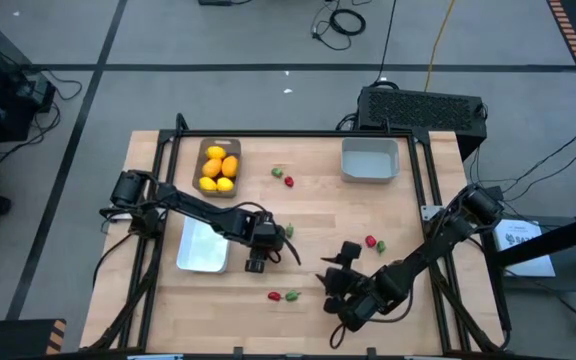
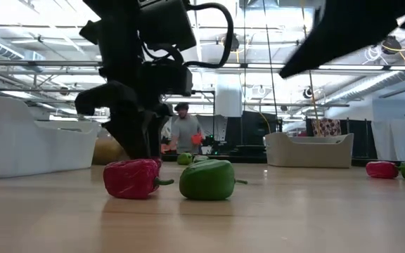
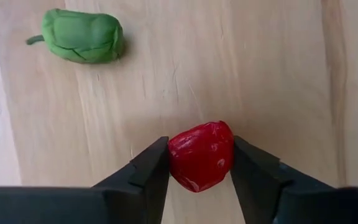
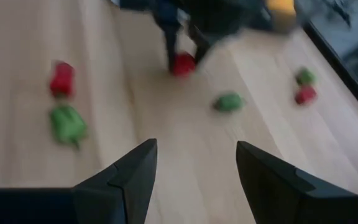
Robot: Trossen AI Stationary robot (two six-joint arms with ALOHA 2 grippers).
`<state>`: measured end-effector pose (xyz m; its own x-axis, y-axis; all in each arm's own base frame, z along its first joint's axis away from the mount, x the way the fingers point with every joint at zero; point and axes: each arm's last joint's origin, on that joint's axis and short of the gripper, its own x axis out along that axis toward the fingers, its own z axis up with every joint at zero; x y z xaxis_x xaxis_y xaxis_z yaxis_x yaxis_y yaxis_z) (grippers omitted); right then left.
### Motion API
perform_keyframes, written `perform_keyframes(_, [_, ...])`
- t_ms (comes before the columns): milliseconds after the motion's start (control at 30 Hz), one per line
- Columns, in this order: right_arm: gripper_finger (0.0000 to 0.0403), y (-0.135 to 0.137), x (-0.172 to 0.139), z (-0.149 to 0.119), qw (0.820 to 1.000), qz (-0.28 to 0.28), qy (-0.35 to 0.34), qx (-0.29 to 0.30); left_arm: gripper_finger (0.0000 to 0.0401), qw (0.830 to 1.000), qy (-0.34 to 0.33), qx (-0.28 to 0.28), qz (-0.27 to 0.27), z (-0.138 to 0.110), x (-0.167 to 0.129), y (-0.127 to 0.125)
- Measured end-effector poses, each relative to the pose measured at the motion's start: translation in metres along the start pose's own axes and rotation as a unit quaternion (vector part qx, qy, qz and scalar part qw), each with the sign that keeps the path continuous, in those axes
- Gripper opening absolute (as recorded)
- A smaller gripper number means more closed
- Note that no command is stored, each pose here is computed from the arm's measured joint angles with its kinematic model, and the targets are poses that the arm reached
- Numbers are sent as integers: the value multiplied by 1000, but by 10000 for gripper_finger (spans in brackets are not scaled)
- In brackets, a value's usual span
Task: Sort produce into baskets
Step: Put the middle left red chili pepper into the white bin
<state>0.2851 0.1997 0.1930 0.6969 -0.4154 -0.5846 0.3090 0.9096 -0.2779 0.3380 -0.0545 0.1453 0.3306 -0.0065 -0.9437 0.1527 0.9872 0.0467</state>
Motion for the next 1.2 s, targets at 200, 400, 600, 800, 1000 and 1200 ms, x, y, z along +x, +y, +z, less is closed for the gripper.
perform_keyframes(200, [202,8,-1,12,998,31,-45,-25,155,1000,17,0,3,6,-14,1])
perform_keyframes(400, [162,9,-1,14,998,34,-51,-19,154,1000,-13,-10,20,5,-57,4])
perform_keyframes(600, [135,7,2,15,998,31,-50,-11,154,997,-44,-55,41,-6,-106,6])
perform_keyframes(800, [108,6,24,19,996,56,-35,-68,153,993,-37,-80,79,-27,-138,-2])
perform_keyframes(1000, [53,-12,46,41,982,152,-37,-107,153,988,-42,-94,115,-43,-162,-7])
perform_keyframes(1200, [5,-34,66,55,974,176,-51,-131,153,986,-35,-102,129,-54,-172,-15])
